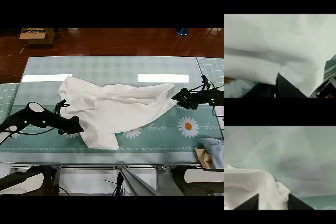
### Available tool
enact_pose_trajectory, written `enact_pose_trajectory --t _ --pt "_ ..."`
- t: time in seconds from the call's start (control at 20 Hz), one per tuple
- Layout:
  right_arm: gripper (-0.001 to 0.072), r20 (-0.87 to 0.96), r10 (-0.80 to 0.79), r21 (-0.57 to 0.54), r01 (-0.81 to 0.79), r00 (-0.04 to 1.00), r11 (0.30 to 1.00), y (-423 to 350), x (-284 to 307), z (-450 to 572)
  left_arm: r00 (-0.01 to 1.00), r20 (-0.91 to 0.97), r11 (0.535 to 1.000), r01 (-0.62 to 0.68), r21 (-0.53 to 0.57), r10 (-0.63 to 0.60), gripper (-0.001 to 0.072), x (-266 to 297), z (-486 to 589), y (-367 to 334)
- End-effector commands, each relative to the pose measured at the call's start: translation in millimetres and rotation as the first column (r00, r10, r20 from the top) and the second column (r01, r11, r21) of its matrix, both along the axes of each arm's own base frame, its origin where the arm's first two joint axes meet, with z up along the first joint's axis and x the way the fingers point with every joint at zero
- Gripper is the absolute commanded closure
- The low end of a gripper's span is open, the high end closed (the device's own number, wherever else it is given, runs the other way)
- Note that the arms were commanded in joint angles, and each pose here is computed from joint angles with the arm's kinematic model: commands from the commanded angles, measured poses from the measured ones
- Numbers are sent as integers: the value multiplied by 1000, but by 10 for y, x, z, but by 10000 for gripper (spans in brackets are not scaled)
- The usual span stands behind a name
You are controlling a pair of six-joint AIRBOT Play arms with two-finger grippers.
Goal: Fold the shirts.
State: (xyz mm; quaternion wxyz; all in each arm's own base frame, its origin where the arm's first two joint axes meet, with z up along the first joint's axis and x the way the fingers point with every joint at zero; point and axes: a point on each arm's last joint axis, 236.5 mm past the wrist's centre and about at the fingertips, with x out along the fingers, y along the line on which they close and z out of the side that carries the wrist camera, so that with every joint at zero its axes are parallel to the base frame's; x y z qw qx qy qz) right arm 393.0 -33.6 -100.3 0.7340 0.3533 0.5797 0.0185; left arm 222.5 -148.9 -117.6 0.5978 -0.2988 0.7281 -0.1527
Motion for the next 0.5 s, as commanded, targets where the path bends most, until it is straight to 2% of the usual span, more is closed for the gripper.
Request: enact_pose_trajectory --t 0.0,0.05,0.15,0.25,0.35,0.45 --pt "552 -19 31 -6 -31 999 1000 313 75 -209 1000 13 1000 4 6 -4 688 26 -5 12" --pt "690 -6 38 -11 -38 999 999 336 105 -161 999 32 1000 14 4 -14 688 61 18 13" --pt "691 77 98 -44 -94 992 995 295 198 149 991 130 999 33 2 -33 689 288 205 18" --pt "691 204 125 -97 -107 971 990 146 335 734 950 310 1000 28 5 -28 689 719 672 50" --pt "691 371 181 -204 -110 911 973 12 435 1533 835 549 1000 19 14 -23 689 1196 1498 104" --pt "692 538 232 -316 -61 810 947 -23 435 2487 631 775 1000 -1 22 -16 689 1489 2656 153"
